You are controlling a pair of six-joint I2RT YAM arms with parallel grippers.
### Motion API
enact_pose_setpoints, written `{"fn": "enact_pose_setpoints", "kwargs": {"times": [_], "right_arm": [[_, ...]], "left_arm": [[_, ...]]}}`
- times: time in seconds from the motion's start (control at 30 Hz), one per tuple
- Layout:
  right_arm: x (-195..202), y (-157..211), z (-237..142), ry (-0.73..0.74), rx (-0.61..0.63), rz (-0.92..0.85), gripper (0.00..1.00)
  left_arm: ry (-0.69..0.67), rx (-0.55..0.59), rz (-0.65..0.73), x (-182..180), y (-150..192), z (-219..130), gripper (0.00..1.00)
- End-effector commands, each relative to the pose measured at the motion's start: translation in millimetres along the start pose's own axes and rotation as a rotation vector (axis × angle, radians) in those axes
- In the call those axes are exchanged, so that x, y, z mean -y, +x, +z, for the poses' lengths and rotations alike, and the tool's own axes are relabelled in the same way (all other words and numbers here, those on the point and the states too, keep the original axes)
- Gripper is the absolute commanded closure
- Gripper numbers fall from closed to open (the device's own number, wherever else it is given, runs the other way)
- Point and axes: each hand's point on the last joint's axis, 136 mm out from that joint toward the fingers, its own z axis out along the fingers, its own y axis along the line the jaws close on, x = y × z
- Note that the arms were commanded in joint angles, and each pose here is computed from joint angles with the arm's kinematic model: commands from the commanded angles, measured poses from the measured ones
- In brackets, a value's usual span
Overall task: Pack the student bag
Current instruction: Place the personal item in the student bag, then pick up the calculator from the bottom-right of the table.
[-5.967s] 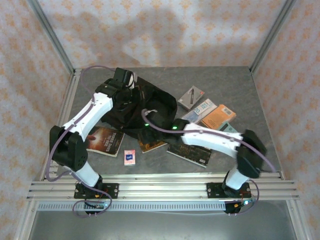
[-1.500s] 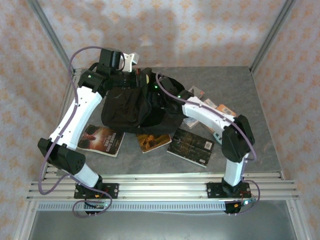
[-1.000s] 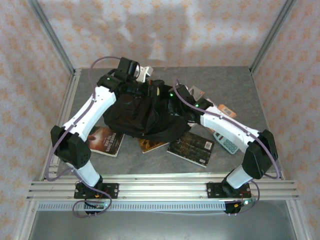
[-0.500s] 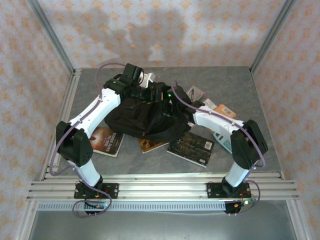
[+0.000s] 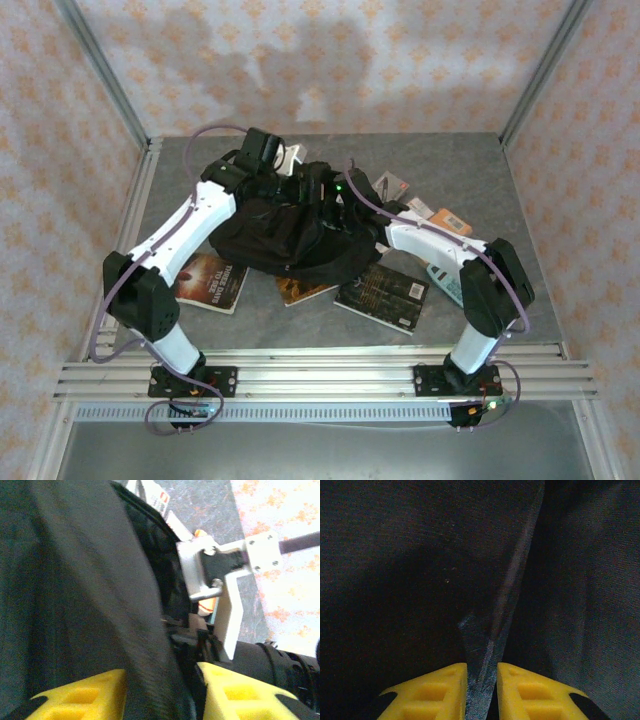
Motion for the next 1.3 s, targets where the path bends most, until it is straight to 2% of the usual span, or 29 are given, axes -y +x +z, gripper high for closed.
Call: {"fn": "enact_pose_setpoints", "kwargs": {"times": [0.0,0.13,0.27,0.37,0.47,0.53,0.6,0.67,0.77,0.83,0.93,1.03,1.2,1.27], "right_arm": [[-22.1,-14.9,-2.8,-0.060,0.037,-0.003,0.78],[-21.5,-16.6,-4.9,-0.048,0.044,-0.010,0.79],[-9.5,-21.1,-20.3,0.036,0.082,-0.054,0.77],[9.1,-25.6,-42.9,0.157,0.125,-0.115,0.64],[35.8,-29.7,-71.7,0.326,0.164,-0.171,0.37],[56.5,-35.7,-93.8,0.461,0.209,-0.180,0.27],[81.5,-41.5,-120.8,0.632,0.261,-0.184,0.24],[103.0,-48.5,-147.8,0.797,0.325,-0.172,0.24],[134.1,-58.7,-190.7,1.075,0.446,-0.137,0.31],[152.9,-61.2,-203.0,1.210,0.431,-0.128,0.34],[191.7,-57.5,-199.1,1.333,0.289,-0.050,0.37],[228.6,-47.0,-176.1,1.303,0.114,0.039,0.34],[262.1,-46.3,-164.6,1.255,0.058,0.124,0.29],[269.8,-45.2,-155.0,1.185,0.033,0.144,0.26]], "left_arm": [[0.043,0.026,0.019,18.5,1.8,-5.1,0.73],[0.041,0.017,0.019,16.8,5.1,-0.6,1.00],[-0.024,0.048,0.033,5.9,-0.1,-13.3,1.00],[-0.076,0.106,0.039,-3.9,-9.8,-33.7,1.00],[-0.116,0.143,0.040,-14.4,-14.7,-45.4,1.00],[-0.122,0.141,0.041,-19.0,-12.9,-42.2,1.00],[-0.090,0.129,0.032,-19.8,-9.4,-32.3,1.00],[-0.062,0.116,0.025,-20.5,-6.1,-23.3,1.00],[-0.046,0.102,0.015,-22.7,-1.8,-14.6,1.00],[-0.029,0.098,0.009,-21.6,-0.1,-12.3,1.00],[-0.008,0.105,0.004,-17.7,1.0,-14.6,1.00],[0.007,0.113,0.003,-13.9,1.9,-18.7,1.00],[0.027,0.117,0.005,-8.1,2.5,-23.4,1.00],[0.036,0.121,0.007,-5.8,2.3,-25.1,1.00]]}}
